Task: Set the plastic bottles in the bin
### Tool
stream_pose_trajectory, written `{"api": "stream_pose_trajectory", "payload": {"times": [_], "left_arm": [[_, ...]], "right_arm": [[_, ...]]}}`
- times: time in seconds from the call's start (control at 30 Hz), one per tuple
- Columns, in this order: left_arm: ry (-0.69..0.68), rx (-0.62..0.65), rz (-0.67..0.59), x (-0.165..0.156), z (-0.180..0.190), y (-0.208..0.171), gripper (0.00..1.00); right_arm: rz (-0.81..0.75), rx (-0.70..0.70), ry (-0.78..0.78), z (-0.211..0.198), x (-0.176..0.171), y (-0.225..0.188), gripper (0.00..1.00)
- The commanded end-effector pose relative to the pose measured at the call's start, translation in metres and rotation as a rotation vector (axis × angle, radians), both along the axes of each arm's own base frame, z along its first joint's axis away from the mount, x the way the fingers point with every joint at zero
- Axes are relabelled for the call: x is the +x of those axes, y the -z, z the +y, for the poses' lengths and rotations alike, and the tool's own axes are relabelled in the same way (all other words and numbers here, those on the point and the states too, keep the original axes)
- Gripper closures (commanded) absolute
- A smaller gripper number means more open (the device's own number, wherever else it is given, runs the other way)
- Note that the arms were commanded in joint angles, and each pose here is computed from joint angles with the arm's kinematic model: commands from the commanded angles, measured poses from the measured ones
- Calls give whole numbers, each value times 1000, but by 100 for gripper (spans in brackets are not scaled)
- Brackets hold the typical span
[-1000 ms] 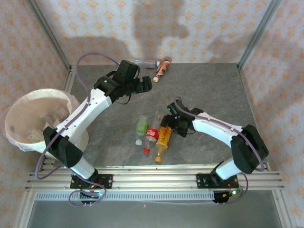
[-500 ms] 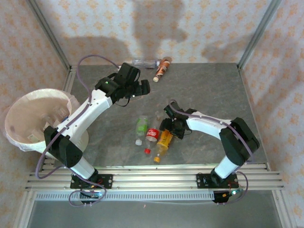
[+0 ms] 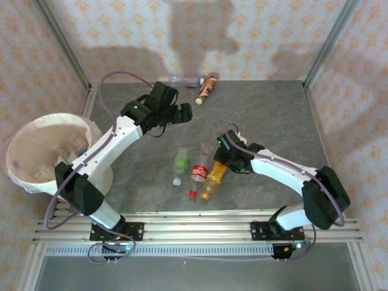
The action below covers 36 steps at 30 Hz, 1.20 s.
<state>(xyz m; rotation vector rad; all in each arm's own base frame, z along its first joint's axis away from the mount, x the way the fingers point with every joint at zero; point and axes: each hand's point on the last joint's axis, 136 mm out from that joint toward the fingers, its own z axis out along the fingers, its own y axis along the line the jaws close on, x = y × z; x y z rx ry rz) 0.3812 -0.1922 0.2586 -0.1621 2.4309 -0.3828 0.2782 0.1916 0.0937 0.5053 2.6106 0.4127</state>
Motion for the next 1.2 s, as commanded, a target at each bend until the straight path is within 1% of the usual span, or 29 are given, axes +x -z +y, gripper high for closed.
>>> {"api": "stream_pose_trajectory", "payload": {"times": [0.0,0.07,0.13,0.23,0.37,0.47,0.53,0.63,0.7,0.8,0.9,0.97,1.13,1.17], "left_arm": [[174,-79,-92,-8,-24,-23,0],[263,-105,-107,-15,-35,-23,0],[353,-133,-118,-24,-46,-20,0],[447,-178,-121,-37,-57,-16,0],[612,-258,-94,-61,-77,-7,0],[727,-329,-101,-80,-89,-9,0],[739,-334,-122,-84,-88,-11,0],[688,-269,-127,-78,-79,-6,0],[686,-270,-145,-75,-80,-10,0],[730,-301,-172,-77,-92,-20,0],[751,-275,-181,-76,-99,-25,0],[750,-261,-187,-72,-101,-27,5],[775,-290,-161,-69,-111,-26,35],[782,-297,-156,-69,-112,-26,38]], "right_arm": [[-157,-55,-14,-8,18,-45,50],[-216,-37,-52,-3,25,-73,50],[-278,10,-65,4,34,-98,50],[-330,78,-67,10,45,-116,50],[-402,231,-53,24,62,-143,50],[-467,330,-63,36,71,-175,50],[-514,371,-90,43,75,-197,50],[-575,445,-125,53,75,-227,50],[-594,515,-154,63,75,-241,50],[-592,568,-196,76,75,-248,50],[-584,572,-211,81,76,-247,50],[-584,581,-227,85,74,-249,50],[-576,569,-261,91,68,-249,50],[-575,568,-261,90,67,-250,50]]}}
